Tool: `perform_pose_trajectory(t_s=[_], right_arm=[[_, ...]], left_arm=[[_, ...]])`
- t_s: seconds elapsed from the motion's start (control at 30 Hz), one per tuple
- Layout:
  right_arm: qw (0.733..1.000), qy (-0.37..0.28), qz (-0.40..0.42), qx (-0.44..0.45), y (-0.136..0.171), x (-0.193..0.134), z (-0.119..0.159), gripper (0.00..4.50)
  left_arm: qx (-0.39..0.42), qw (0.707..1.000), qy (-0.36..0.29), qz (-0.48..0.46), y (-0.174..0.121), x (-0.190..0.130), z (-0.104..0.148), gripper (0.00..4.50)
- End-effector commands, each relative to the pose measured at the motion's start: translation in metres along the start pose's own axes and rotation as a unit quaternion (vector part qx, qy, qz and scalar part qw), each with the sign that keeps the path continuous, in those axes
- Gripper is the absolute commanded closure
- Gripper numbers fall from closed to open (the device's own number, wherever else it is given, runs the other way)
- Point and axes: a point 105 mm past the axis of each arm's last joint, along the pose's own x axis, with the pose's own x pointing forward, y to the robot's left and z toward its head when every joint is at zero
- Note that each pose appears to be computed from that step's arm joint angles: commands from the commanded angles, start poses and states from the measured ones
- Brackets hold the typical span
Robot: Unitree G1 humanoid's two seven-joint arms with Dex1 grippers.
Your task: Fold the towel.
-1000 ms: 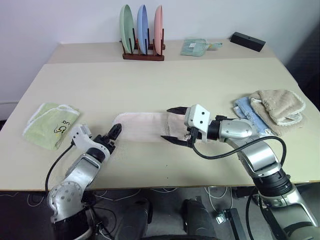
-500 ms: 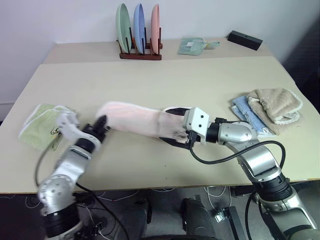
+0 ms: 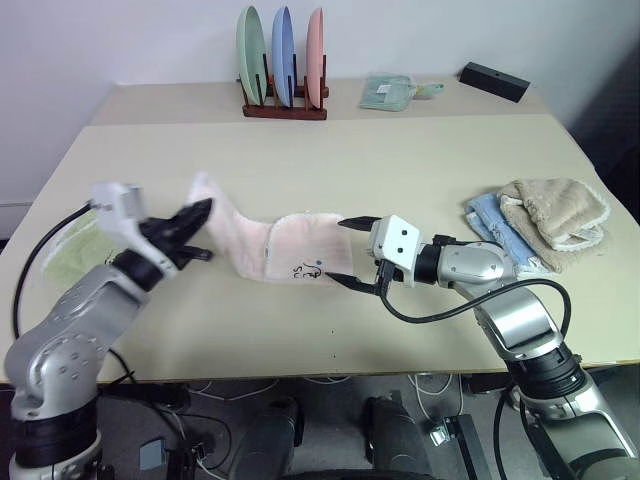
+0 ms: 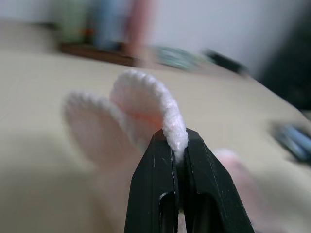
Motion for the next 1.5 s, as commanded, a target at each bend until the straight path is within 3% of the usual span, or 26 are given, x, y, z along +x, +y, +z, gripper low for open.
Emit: perform_pose_trajectory(t_s=[0.03, 0.2, 0.47, 0.57, 0.73, 0.83, 0.9, 1.0, 1.17, 1.27, 1.4, 1.5], right_arm=[[1.000, -0.011, -0.009, -0.013, -0.003, 0.000, 0.007, 0.00], [0.998, 0.019, -0.050, -0.018, -0.019, -0.013, -0.009, 0.00], [0.996, 0.041, -0.072, -0.017, -0.024, -0.026, -0.020, 0.00], [0.996, 0.046, -0.077, -0.017, -0.025, -0.027, -0.022, 0.00], [0.994, 0.060, -0.092, -0.022, -0.031, -0.030, -0.028, 0.00], [0.992, 0.060, -0.110, -0.020, -0.040, -0.032, -0.029, 0.00], [0.990, 0.054, -0.127, -0.006, -0.048, -0.035, -0.028, 0.57], [0.989, 0.019, -0.144, 0.025, -0.059, -0.033, -0.015, 1.83], [0.987, -0.040, -0.138, 0.071, -0.057, -0.015, 0.009, 4.45], [0.986, -0.064, -0.097, 0.117, -0.039, 0.013, 0.021, 4.45], [0.983, -0.043, -0.065, 0.164, -0.020, 0.036, 0.012, 4.45], [0.981, 0.038, -0.074, 0.173, -0.006, 0.047, -0.028, 4.45]], left_arm=[[0.061, 0.995, 0.025, -0.076, -0.035, 0.018, -0.012, 4.41], [0.102, 0.982, 0.097, -0.128, -0.060, 0.045, -0.060, 4.41], [0.036, 0.980, 0.112, -0.158, -0.069, 0.049, -0.080, 4.41], [0.004, 0.982, 0.096, -0.162, -0.070, 0.046, -0.073, 3.66], [-0.042, 0.985, 0.059, -0.158, -0.066, 0.032, -0.050, 1.23], [-0.065, 0.985, 0.041, -0.154, -0.059, 0.017, -0.037, 1.23], [-0.068, 0.989, 0.007, -0.131, -0.045, 0.005, -0.019, 1.17], [-0.022, 0.999, -0.020, -0.036, -0.009, 0.000, -0.004, 2.00], [0.019, 1.000, 0.000, 0.022, 0.010, 0.007, -0.012, 4.48], [0.051, 0.997, 0.047, 0.026, 0.008, 0.022, -0.039, 4.48], [0.055, 0.995, 0.080, 0.025, 0.005, 0.034, -0.067, 4.48], [0.068, 0.991, 0.116, 0.023, 0.004, 0.039, -0.094, 4.48]])
